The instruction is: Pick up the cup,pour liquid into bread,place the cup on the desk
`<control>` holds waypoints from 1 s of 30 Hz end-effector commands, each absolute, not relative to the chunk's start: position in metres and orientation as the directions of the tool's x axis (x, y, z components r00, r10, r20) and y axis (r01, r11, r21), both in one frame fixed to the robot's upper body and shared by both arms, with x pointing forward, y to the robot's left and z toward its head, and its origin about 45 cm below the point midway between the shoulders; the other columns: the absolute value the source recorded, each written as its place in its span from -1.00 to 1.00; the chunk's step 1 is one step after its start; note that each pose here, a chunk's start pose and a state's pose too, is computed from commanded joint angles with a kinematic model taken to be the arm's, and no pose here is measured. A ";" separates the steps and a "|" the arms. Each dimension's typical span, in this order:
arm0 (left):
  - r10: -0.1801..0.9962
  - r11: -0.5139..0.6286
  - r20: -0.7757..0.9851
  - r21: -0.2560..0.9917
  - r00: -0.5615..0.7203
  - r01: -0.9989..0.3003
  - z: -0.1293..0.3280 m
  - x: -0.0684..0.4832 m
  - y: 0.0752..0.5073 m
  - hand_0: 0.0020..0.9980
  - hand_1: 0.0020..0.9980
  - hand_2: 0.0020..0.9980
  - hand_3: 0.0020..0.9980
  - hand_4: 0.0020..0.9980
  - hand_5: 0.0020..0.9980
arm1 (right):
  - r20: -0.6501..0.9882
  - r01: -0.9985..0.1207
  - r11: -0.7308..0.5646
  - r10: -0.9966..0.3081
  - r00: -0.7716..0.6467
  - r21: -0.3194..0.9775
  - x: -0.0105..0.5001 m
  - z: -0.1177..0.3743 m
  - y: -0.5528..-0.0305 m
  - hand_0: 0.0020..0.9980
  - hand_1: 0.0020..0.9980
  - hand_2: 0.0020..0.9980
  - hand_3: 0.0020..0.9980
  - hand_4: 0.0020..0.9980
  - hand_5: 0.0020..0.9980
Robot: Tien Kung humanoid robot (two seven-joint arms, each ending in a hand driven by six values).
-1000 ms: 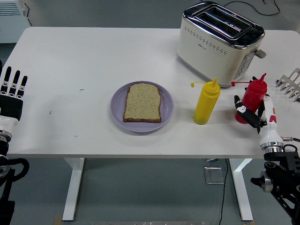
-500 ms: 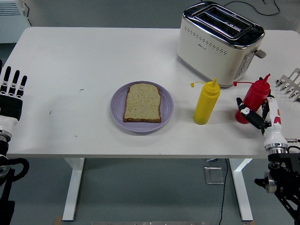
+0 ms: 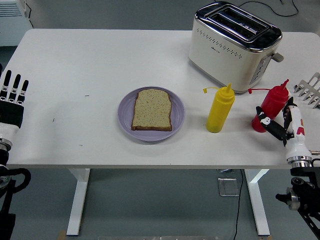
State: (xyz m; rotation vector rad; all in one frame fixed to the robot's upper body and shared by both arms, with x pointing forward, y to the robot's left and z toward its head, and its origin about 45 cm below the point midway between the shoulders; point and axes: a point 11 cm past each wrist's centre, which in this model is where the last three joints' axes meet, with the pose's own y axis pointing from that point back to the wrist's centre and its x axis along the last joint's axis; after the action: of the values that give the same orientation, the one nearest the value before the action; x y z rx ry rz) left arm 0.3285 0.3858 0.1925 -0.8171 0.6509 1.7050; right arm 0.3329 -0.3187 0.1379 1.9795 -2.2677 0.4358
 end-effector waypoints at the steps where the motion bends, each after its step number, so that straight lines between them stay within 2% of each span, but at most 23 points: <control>1: 0.587 -0.265 -0.789 0.021 -0.179 -0.964 0.193 0.329 0.386 0.60 0.61 0.68 0.50 0.07 1.00 | 0.260 -0.983 0.110 -0.955 -0.146 -0.148 0.332 0.138 -0.318 1.00 0.79 1.00 1.00 0.61 -0.70; 30: 0.595 -0.257 -0.784 0.022 -0.176 -0.966 0.192 0.330 0.384 0.60 0.61 0.68 0.50 0.07 1.00 | 0.235 -0.975 0.153 -0.954 -0.188 -0.160 0.298 0.147 -0.335 1.00 0.79 1.00 1.00 0.64 -0.68</control>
State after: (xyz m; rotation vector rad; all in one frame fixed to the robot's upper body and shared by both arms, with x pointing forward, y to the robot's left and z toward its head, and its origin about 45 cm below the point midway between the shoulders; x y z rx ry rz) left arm 0.3295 0.3835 0.1924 -0.8051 0.6486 1.6998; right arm 0.2977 -0.3352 0.1466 1.9502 -2.3243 0.4243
